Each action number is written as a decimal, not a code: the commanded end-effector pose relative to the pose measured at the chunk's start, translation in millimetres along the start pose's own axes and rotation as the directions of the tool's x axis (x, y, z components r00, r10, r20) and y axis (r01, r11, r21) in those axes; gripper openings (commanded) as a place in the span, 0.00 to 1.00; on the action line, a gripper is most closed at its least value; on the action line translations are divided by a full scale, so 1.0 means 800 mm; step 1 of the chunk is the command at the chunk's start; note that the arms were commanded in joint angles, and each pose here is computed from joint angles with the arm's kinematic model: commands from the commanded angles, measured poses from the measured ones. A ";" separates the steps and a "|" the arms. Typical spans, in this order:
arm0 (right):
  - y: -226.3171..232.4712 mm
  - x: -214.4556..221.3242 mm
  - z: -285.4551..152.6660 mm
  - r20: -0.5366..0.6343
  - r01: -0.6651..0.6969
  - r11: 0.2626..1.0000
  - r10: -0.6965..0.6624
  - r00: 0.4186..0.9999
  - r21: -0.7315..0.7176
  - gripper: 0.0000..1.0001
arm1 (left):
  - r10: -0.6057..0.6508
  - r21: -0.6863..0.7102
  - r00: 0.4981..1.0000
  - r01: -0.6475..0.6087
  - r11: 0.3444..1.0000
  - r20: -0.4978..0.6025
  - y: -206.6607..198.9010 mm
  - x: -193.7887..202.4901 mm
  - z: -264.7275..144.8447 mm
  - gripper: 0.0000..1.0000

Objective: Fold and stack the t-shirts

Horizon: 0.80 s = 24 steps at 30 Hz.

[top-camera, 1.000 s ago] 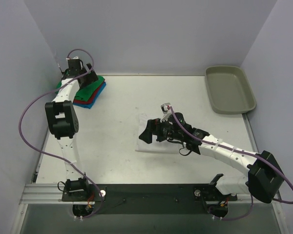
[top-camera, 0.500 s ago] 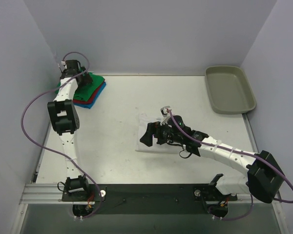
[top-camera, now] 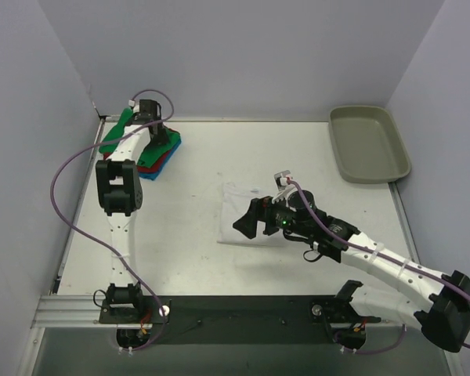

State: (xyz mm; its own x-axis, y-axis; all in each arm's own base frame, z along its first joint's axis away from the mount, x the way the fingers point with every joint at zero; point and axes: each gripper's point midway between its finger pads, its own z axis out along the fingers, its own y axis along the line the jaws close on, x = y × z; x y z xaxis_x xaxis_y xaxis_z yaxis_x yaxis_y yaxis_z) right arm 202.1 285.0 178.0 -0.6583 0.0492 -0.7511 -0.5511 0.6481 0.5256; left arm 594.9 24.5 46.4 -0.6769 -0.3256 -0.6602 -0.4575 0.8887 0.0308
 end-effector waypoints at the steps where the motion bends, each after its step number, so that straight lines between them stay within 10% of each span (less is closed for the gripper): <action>1: 0.005 -0.005 -0.023 0.038 0.016 1.000 -0.016 0.999 -0.003 1.00 | 0.386 0.041 0.844 -0.400 0.916 -0.373 -0.011 0.174 -0.050 0.95; 13: 0.008 -0.006 -0.068 0.101 0.019 1.000 -0.017 0.995 -0.019 1.00 | 0.737 0.242 0.589 -0.702 0.670 -0.332 -0.053 0.302 -0.165 0.93; 24: 0.005 0.004 -0.077 0.100 0.002 1.000 -0.001 0.995 -0.013 1.00 | 0.643 0.220 0.719 -0.605 0.766 -0.263 -0.023 0.336 -0.263 0.91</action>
State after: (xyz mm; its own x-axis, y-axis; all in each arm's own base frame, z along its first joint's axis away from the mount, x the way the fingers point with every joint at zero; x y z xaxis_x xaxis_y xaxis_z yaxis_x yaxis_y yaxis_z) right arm 166.3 243.5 203.5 -0.6089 0.1079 -0.7859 -0.5691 0.6307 0.5275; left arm 372.5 -166.2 46.7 -0.8475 0.2806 -0.4505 0.1804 0.9506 0.2527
